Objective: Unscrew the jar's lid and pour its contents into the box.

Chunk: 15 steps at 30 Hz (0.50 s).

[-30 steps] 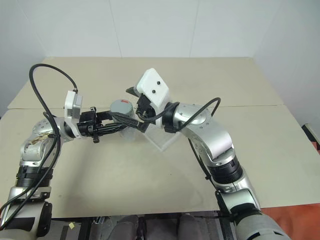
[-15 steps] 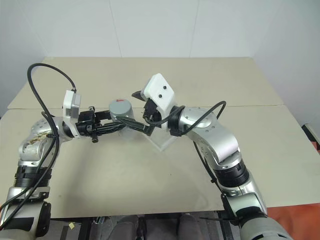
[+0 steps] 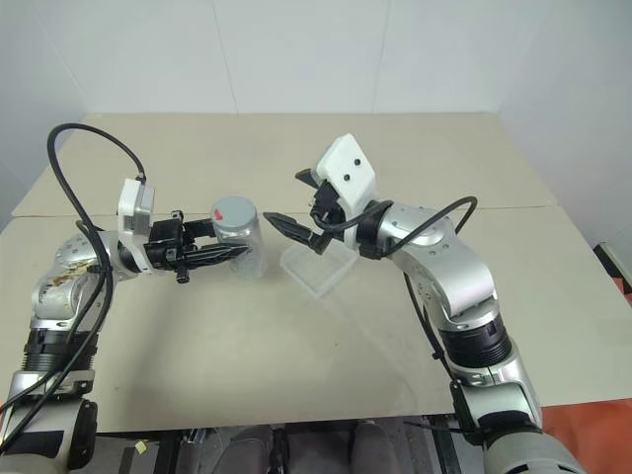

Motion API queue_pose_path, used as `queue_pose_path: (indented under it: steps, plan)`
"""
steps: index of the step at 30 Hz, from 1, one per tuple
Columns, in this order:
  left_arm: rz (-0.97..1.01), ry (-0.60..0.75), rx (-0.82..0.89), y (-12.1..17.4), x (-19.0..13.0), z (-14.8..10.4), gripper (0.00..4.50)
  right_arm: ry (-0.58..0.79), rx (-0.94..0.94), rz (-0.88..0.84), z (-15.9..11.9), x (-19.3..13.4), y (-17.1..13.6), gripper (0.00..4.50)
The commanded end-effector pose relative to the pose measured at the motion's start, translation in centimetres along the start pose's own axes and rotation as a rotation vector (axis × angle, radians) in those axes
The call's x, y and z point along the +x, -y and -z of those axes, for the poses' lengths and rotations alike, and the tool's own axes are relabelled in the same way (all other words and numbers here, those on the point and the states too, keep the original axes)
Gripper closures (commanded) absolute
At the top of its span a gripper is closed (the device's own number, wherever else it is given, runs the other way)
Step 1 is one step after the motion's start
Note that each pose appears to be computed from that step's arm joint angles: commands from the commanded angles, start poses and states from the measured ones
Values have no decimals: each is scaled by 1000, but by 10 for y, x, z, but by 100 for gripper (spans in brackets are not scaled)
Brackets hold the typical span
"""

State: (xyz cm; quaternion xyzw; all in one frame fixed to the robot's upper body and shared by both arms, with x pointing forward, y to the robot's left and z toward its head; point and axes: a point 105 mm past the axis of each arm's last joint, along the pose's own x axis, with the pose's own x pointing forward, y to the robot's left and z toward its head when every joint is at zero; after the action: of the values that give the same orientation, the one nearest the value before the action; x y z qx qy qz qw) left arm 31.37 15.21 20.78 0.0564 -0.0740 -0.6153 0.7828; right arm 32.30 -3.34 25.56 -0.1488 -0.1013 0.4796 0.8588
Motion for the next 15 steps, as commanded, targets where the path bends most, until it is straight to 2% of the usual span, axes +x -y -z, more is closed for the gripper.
queue_pose_path:
  steps: [1, 5, 9, 15]
  plan:
    - [18, 25, 44, 3, 1, -12, 264, 36, -28, 7, -11, -6, 3, 4]
    - [9, 23, 46, 1, 0, -12, 264, 49, -29, -69, -13, -16, -3, 4]
    - [10, 24, 45, 0, 2, -12, 264, 146, 12, -173, -29, -22, -18, 4]
    - [27, 27, 45, 0, 5, -11, 264, 169, 41, -195, -35, -8, -27, 4]
